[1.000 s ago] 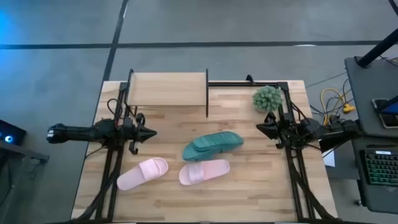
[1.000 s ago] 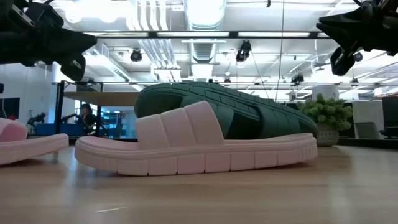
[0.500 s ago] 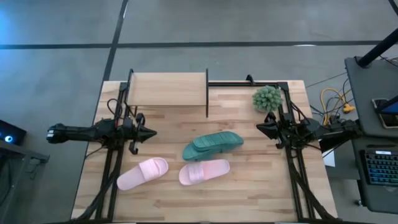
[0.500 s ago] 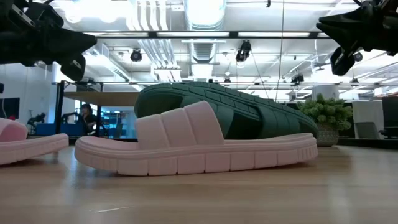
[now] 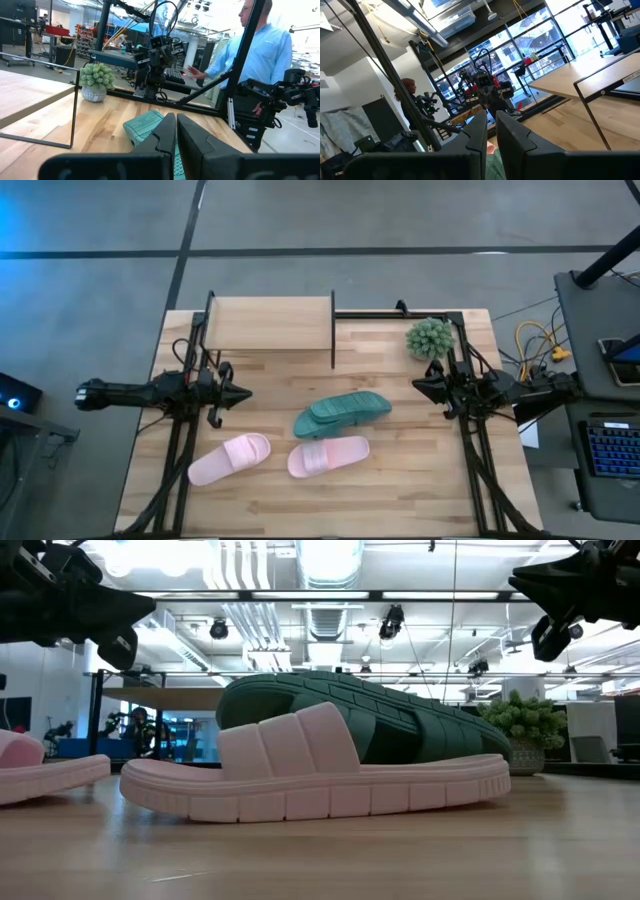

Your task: Pick and place slides into the shelf

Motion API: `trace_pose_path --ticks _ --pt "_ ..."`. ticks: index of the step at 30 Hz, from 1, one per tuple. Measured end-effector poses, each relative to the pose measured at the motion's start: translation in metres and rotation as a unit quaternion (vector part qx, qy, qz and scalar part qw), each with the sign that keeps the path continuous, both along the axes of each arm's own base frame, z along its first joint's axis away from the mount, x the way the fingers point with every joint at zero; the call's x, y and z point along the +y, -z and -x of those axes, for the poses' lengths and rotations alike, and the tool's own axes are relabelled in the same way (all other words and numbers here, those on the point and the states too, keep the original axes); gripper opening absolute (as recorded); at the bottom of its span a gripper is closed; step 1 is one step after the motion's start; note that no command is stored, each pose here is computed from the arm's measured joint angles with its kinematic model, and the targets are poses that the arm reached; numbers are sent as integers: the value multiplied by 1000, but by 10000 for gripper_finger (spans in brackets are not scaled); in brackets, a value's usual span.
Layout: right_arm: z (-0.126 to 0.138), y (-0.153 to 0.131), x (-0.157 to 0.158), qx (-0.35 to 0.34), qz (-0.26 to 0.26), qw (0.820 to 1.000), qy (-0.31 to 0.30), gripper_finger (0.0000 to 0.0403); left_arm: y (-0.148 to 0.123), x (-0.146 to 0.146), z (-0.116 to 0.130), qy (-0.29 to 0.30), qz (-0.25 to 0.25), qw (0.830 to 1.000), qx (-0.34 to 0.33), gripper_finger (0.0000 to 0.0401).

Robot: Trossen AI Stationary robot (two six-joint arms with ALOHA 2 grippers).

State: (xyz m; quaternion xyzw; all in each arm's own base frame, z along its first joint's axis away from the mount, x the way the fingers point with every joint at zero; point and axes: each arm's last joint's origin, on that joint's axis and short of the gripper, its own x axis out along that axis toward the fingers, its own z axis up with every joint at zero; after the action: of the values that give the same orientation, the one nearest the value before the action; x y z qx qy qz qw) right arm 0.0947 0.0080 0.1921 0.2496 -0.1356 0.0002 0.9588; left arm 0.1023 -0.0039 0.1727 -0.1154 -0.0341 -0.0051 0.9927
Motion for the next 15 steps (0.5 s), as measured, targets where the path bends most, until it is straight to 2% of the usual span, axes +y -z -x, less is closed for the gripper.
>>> trace_pose_path --ticks 15 --pt "0 0 0 0 0 1000 0 34 0 0 0 0 0 1000 0 2"
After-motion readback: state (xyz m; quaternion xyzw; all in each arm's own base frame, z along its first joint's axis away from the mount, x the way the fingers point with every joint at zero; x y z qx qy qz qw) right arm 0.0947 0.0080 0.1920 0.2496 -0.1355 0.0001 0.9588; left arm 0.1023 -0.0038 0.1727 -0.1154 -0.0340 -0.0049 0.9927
